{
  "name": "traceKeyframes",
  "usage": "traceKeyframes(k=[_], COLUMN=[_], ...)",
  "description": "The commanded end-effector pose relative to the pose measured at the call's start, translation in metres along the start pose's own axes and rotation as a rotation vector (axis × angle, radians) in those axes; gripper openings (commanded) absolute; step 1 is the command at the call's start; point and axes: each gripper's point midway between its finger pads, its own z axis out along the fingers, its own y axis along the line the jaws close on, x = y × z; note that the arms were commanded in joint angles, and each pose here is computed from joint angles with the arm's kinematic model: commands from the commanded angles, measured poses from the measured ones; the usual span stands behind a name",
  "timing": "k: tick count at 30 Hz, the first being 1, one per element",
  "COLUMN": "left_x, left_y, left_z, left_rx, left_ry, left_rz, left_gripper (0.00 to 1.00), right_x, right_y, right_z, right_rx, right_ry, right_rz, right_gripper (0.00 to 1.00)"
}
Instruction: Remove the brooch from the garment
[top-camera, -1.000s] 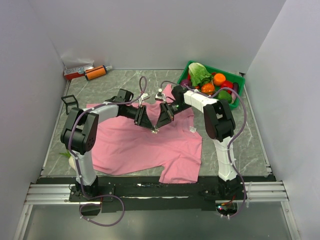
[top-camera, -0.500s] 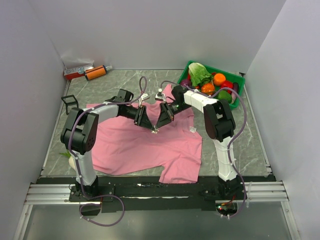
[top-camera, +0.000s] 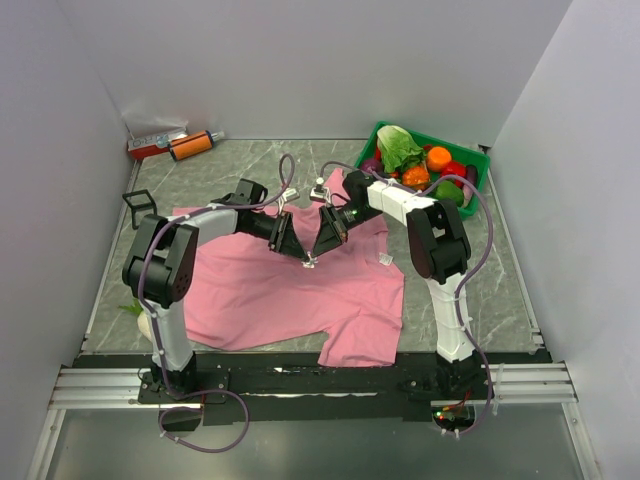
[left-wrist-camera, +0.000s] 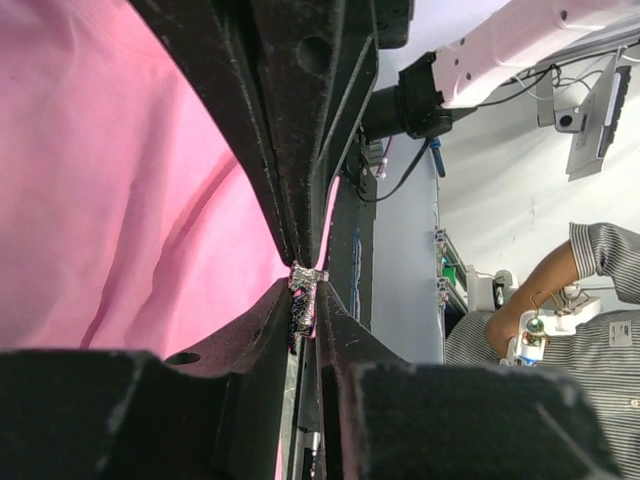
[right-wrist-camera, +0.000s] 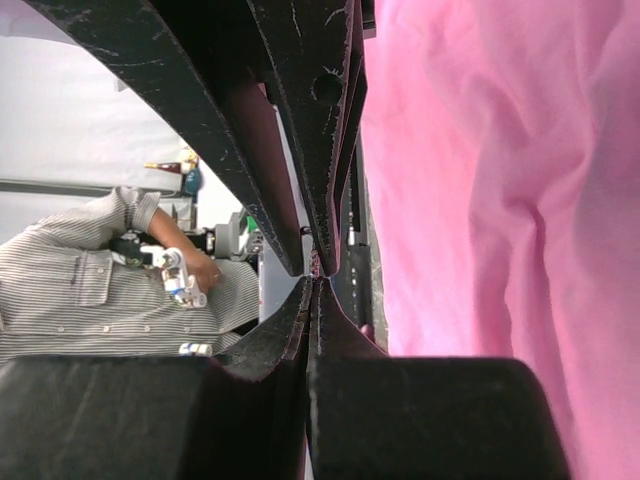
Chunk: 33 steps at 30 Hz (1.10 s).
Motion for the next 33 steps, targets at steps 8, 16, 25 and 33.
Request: traceKeyframes(k=[8,16,25,33], left_x=[-0.001,-0.003,-0.016,-0.014], left_y=[0.010,-0.004,-0.002,-0.001], left_z=[0.004,-0.009,-0.023,-0.020], left_rx=[-0.070,-0.031,-0.094,-0.052], left_ry=[0.033,0.053,-0.040,-0.046], left_rz=[0.083,0.221,0.168,0.101], left_gripper=[0.19,0.43,0.55,0.42], right_x=[-0.020,-0.019,-0.022,-0.022], right_y=[0.032,0.030,0.032,0.031], right_z=[-0.003,-0.003,-0.004,-0.003], right_rx=[-0.008,-0.003,0.006,0.007], right_ry=[-0.019,-0.016,-0.015,-0.011], right_rz=[-0.129,-0.129,-0.155,-0.159], right_gripper=[0.00,0.00,0.00,0.00])
